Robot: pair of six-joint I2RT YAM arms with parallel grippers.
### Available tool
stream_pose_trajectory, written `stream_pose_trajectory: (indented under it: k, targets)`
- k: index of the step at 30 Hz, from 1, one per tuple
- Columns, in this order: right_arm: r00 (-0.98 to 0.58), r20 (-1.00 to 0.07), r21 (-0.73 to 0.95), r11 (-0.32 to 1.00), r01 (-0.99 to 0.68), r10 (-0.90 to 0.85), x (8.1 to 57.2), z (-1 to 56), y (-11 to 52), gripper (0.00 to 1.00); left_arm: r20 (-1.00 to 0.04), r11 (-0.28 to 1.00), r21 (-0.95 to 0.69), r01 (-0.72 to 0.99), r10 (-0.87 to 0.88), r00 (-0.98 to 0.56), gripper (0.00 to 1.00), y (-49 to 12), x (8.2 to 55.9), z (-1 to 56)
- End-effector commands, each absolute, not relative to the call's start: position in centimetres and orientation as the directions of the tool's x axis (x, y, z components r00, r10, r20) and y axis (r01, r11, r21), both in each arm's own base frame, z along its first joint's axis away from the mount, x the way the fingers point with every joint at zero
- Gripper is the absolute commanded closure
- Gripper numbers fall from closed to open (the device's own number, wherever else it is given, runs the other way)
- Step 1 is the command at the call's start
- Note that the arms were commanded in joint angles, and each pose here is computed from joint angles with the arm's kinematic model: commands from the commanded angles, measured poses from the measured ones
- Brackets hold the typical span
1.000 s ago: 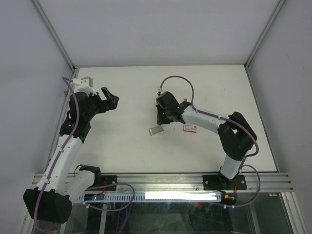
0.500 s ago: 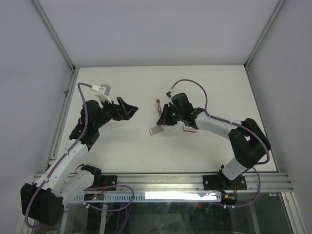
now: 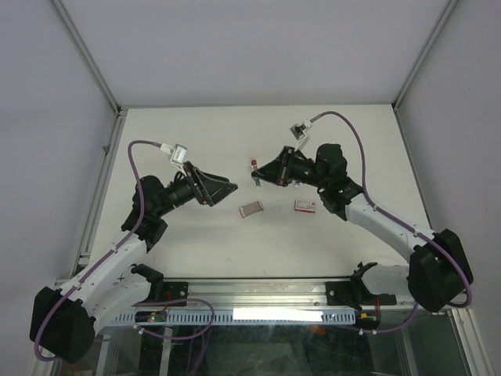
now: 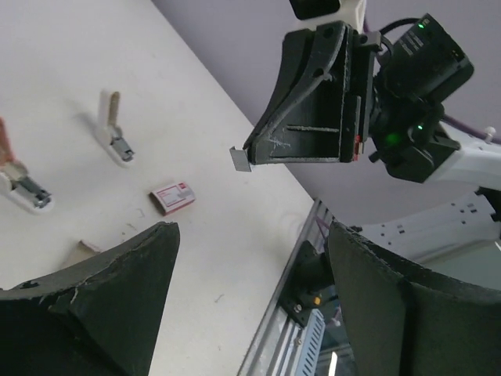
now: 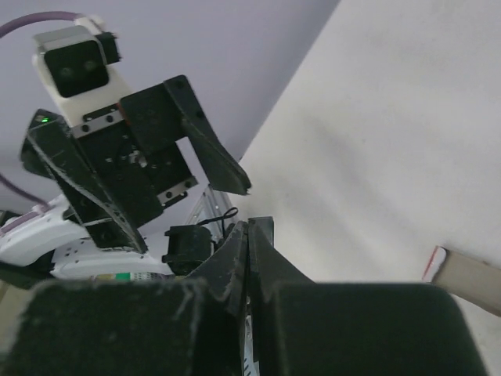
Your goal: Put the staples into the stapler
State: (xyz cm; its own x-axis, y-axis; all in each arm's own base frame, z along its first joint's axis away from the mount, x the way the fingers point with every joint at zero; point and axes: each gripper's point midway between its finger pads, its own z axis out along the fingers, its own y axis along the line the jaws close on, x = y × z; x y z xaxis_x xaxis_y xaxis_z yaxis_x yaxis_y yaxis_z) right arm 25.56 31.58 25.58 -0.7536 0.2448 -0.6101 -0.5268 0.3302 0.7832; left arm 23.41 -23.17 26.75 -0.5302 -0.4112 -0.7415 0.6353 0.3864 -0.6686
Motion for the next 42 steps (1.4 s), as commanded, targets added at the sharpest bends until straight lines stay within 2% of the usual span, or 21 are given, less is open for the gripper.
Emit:
stream_pose_trajectory:
  k: [1, 5, 9, 16, 24, 34, 42]
  targets:
    - [-0.694, -0.662, 0.742, 0.111, -0.662, 0.283, 22.8, 31.7, 31.4, 1.00, -0.762, 0.199, -0.607, 0.769, -0.421, -0.492, 0.25, -25.5, 20.9, 32.2]
    - [-0.679, -0.672, 0.719, 0.040, -0.694, 0.296, 21.6, 33.4, 31.2, 1.00, -0.773, 0.127, -0.569, 0.813, -0.421, -0.475, 0.29, -26.9, 19.5, 34.2]
    - [-0.670, -0.680, 0.699, -0.011, -0.715, 0.297, 20.6, 34.4, 31.0, 1.00, -0.768, 0.107, -0.574, 0.812, -0.415, -0.488, 0.34, -27.8, 19.4, 34.5]
    - [-0.668, -0.688, 0.689, -0.034, -0.724, 0.284, 20.0, 34.6, 30.9, 1.00, -0.763, 0.092, -0.583, 0.807, -0.402, -0.506, 0.48, -29.1, 19.2, 34.3]
    - [-0.669, -0.690, 0.686, -0.046, -0.726, 0.276, 19.7, 34.7, 30.9, 1.00, -0.756, 0.097, -0.594, 0.798, -0.406, -0.514, 0.57, -29.4, 19.5, 34.2]
    - [-0.677, -0.689, 0.688, -0.061, -0.724, 0.259, 19.5, 34.6, 31.0, 1.00, -0.752, 0.101, -0.592, 0.800, -0.425, -0.503, 0.58, -29.4, 19.8, 34.7]
    - [-0.681, -0.688, 0.689, -0.067, -0.721, 0.251, 19.3, 34.7, 31.0, 1.00, -0.747, 0.105, -0.599, 0.794, -0.430, -0.507, 0.65, -29.5, 20.1, 34.6]
